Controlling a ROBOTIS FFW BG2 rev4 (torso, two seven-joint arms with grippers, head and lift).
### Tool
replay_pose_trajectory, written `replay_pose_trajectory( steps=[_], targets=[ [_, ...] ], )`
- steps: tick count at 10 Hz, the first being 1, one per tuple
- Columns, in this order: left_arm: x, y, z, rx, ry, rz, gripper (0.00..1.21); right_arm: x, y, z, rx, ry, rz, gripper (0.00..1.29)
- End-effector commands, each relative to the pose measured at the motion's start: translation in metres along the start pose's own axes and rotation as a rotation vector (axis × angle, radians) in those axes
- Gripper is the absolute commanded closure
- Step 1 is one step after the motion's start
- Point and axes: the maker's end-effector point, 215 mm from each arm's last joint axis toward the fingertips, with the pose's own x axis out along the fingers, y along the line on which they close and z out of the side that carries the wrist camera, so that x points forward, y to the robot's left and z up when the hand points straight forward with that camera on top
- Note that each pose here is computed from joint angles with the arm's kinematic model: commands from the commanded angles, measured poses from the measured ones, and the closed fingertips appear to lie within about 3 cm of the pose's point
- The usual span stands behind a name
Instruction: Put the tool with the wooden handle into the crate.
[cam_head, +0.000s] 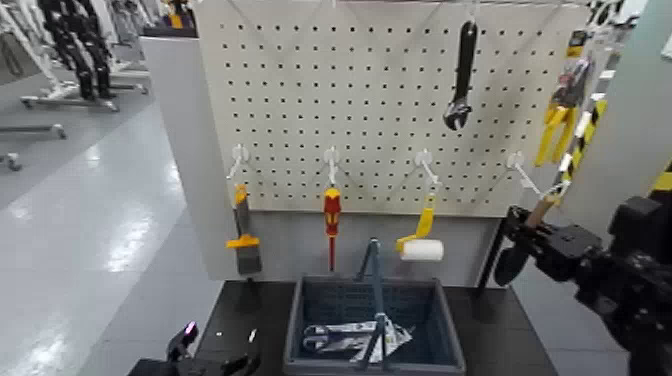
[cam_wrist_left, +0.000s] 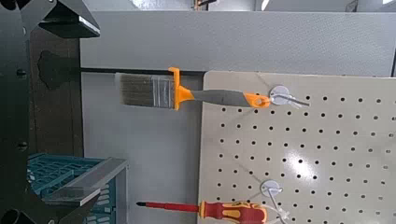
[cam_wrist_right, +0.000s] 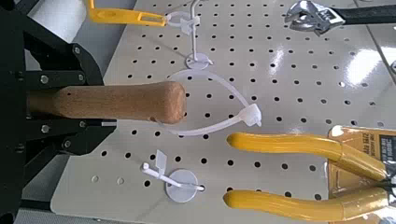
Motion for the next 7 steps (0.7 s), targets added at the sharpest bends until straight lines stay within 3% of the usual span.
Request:
replay_pose_trajectory(
  steps=[1,4,7],
  targets=[
    [0.001,-0.001,0.0,0.001,0.0,-0.003,0.11,-0.005,0.022,0.007,0.069,-0.068,0.018,1.22],
    [0.001,-0.001,-0.001,0.001,0.002,-0.003,0.11,-0.006,0.048,0.018,0.133,-0.132,0.049,1.22],
    [0.0,-0.002,-0.001,-0.002,0.003,-0.002,0.11,-0.007,0.059,0.009,0.224,-0.181,0.046,1.22]
  ],
)
